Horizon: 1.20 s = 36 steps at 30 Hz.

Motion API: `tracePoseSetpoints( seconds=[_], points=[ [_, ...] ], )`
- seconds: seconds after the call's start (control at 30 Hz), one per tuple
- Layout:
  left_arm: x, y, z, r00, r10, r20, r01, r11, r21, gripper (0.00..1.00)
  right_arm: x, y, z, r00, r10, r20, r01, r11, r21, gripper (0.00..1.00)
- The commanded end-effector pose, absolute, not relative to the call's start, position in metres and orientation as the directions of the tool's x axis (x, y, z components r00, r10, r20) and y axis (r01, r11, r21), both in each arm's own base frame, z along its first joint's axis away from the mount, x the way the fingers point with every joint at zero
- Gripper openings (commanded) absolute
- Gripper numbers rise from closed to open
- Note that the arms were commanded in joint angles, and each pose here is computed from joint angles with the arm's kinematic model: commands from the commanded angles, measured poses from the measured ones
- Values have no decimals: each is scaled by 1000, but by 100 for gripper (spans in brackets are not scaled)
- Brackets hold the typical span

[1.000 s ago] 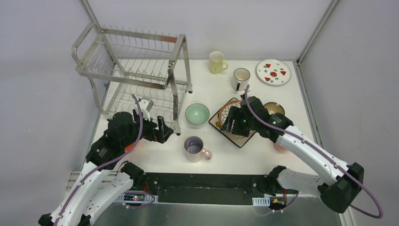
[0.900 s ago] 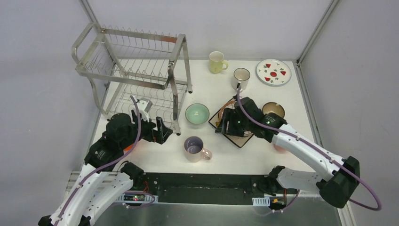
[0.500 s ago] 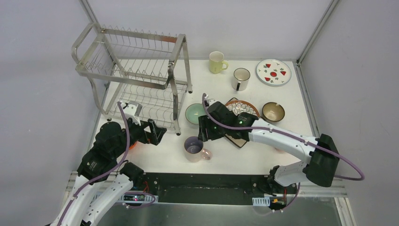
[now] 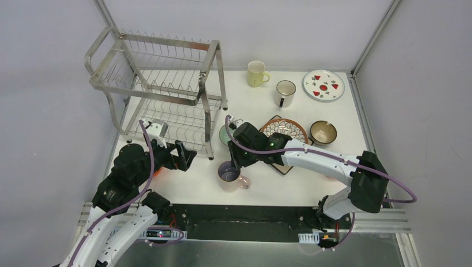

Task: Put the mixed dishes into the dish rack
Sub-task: Pick up the plate at the center of the board.

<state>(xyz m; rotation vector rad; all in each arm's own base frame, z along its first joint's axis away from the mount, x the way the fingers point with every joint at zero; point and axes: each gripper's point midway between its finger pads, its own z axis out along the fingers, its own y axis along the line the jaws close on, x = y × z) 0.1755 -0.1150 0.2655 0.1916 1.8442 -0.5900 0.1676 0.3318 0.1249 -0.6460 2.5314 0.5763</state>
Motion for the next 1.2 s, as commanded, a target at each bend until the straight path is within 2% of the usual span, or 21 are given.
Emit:
tracePoseSetpoints(
  seconds=[0.0, 0.53, 1.17],
  points=[
    [179, -117, 268, -344, -147, -927, 418, 860, -292, 98, 177, 336, 131, -756, -330, -566, -540, 803, 252, 46],
    [179, -117, 266, -349, -149, -925, 413, 862, -295, 98, 172, 327, 118, -772, -326, -545, -519, 818, 246, 38],
    [181, -120, 263, -364, -136, -921, 419, 860, -293, 98, 181, 307, 176, -775, -181, -606, -454, 826, 333, 40]
  ],
)
